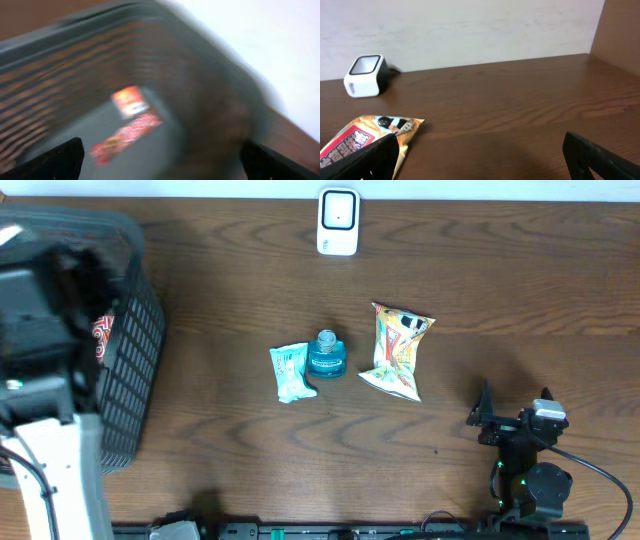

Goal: Scan the item barcode
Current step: 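Release the wipe pack left of the bottle and withdraw to the basket, then reach the left gripper into the basket and grasp the red Tora bar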

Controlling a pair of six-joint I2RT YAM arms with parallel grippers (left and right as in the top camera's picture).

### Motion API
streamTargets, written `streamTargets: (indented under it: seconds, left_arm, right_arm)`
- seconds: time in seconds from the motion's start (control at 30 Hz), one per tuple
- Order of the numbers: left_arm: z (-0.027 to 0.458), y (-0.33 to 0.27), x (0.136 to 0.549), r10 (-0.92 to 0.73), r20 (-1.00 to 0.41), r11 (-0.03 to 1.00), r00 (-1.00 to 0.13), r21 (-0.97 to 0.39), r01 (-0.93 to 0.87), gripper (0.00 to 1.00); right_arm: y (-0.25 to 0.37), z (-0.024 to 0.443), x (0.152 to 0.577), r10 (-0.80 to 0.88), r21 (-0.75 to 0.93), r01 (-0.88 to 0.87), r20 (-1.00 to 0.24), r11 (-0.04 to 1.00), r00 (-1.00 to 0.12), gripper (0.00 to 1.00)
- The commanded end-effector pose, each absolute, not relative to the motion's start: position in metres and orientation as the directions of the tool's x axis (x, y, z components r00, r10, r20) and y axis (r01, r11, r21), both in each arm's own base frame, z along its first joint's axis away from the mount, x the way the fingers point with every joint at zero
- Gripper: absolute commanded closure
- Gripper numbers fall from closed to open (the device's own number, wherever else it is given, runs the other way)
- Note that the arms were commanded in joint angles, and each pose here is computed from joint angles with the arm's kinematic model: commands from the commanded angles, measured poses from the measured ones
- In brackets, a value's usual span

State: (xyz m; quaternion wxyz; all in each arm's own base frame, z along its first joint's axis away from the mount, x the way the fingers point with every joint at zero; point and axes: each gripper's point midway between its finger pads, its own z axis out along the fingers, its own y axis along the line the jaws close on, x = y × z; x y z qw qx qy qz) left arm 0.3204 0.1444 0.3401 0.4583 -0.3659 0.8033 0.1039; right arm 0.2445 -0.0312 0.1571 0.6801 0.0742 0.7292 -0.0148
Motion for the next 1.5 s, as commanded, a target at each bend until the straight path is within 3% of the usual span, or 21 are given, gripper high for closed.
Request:
streamTargets:
  seconds: [0.0, 0.1, 0.33, 0.53, 0.77, 1.2, 1.27, 1.3, 1.33, 1.37, 1.47]
  left_arm:
    - [0.314, 0.196, 0.300, -0.600, -0.758, 0.549, -0.255, -0.159, -0.820, 0.01]
    - [0.279, 0.217, 0.295, -0.663, -0.685, 0.516, -0.301, -0.128, -0.847, 0.01]
    - [0.190, 0.209, 0.334, -0.590, -0.512, 0.760, -0.625, -0.090, -0.644, 0.01]
    - [0.128, 0.216, 0.344, -0.541, -0.388, 0.816, -0.746, -0.028, -0.577, 0.01]
    - [0.065, 0.224, 0.350, -0.562, -0.275, 0.813, -0.780, -0.012, -0.582, 0.01]
    - [-0.007, 0.224, 0.345, -0.578, -0.138, 0.811, -0.804, 0.013, -0.585, 0.01]
    - [-0.014, 0.222, 0.342, -0.579, -0.116, 0.811, -0.807, 0.015, -0.584, 0.32]
    - [-0.017, 0.220, 0.340, -0.580, -0.102, 0.811, -0.808, 0.015, -0.584, 0.61]
    - [-0.019, 0.219, 0.338, -0.581, -0.090, 0.811, -0.809, 0.016, -0.584, 0.81]
    - [-0.019, 0.219, 0.337, -0.581, -0.087, 0.811, -0.809, 0.016, -0.585, 0.92]
    - [-0.017, 0.218, 0.336, -0.588, -0.084, 0.806, -0.804, 0.015, -0.592, 0.93]
  right_arm:
    - [-0.031, 0.157, 0.244, 0.091, 0.082, 0.128, -0.994, 0.988, -0.062, 0.01]
    - [-0.031, 0.157, 0.244, 0.091, 0.082, 0.128, -0.994, 0.988, -0.062, 0.01]
    - [-0.031, 0.157, 0.244, 0.091, 0.082, 0.128, -0.994, 0.988, -0.062, 0.01]
    - [-0.031, 0.157, 0.244, 0.091, 0.082, 0.128, -0.994, 0.988, -0.062, 0.01]
    - [-0.032, 0.157, 0.244, 0.091, 0.082, 0.128, -0.994, 0.988, -0.062, 0.01]
    - [-0.031, 0.157, 0.244, 0.091, 0.082, 0.128, -0.994, 0.988, -0.062, 0.01]
    - [-0.031, 0.157, 0.244, 0.091, 0.082, 0.128, -0.994, 0.988, -0.062, 0.01]
    - [-0.031, 0.157, 0.244, 0.091, 0.082, 0.128, -0.994, 0.988, -0.062, 0.01]
    - [-0.031, 0.157, 0.244, 0.091, 0.082, 0.128, -0.994, 0.988, -0.062, 0.01]
    - [-0.031, 0.157, 0.244, 0.091, 0.082, 0.128, -0.994, 0.988, -0.062, 0.01]
    - [-0.031, 0.157, 0.244, 0.091, 0.082, 0.128, -0.994, 0.988, -0.062, 0.01]
